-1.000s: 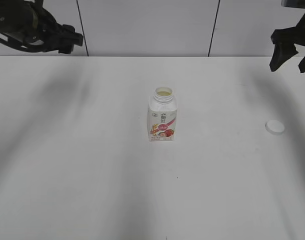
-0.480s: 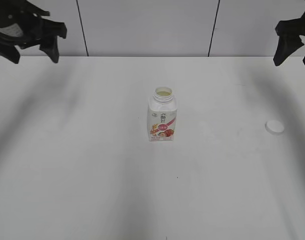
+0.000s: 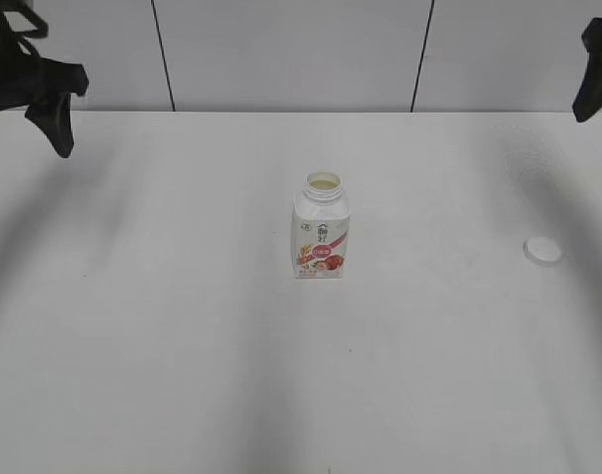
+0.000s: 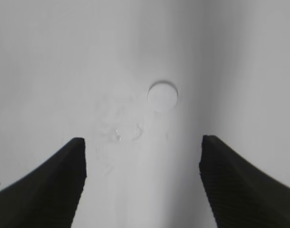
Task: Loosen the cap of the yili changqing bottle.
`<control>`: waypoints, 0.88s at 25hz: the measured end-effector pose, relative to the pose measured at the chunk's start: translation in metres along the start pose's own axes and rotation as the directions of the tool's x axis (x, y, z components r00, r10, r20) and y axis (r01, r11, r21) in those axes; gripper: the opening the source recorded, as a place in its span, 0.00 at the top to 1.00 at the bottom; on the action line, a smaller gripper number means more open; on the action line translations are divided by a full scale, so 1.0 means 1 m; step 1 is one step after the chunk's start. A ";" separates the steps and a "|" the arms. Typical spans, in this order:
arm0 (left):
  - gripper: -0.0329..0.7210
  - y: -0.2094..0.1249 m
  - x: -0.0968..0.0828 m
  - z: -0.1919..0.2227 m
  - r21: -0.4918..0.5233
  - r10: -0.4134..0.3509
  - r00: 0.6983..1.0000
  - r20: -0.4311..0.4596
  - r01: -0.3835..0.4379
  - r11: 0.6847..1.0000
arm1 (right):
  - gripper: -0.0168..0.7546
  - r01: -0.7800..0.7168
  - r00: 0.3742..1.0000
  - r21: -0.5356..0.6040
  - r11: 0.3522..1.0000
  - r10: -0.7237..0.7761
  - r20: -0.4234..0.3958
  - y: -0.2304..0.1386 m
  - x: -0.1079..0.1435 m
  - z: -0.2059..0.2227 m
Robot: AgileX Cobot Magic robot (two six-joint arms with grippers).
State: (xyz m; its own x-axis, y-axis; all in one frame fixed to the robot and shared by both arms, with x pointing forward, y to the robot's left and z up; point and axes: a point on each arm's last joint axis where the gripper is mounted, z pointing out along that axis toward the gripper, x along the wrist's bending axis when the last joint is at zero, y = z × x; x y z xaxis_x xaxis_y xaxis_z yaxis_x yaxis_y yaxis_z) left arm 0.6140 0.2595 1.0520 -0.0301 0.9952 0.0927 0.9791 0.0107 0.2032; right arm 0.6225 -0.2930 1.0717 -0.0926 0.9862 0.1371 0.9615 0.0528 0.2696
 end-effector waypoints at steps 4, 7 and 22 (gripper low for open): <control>0.24 -0.005 -0.003 -0.018 -0.033 0.016 0.997 0.072 -0.014 0.999 | 0.22 -0.003 1.000 0.014 1.000 0.003 -0.001 -0.039 0.006 -0.020; 0.24 -0.017 0.001 -0.034 -0.063 0.029 0.997 0.068 -0.025 0.998 | 0.22 -0.002 1.000 0.010 1.000 0.002 -0.001 -0.070 0.011 -0.036; 0.25 -0.184 0.035 -0.097 -0.225 0.026 0.996 0.080 -0.008 0.974 | 0.22 0.053 0.998 -0.296 0.954 -0.046 0.032 -0.230 0.038 -0.122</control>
State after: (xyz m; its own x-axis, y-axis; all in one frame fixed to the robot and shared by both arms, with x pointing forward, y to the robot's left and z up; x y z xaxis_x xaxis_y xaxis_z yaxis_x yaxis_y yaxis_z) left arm 0.4135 0.2832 1.1130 0.0119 0.9997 0.0201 0.9090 -0.0192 0.4165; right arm 0.3661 -0.2870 1.1313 -0.1284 0.9873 0.0939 0.8356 0.0567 0.5463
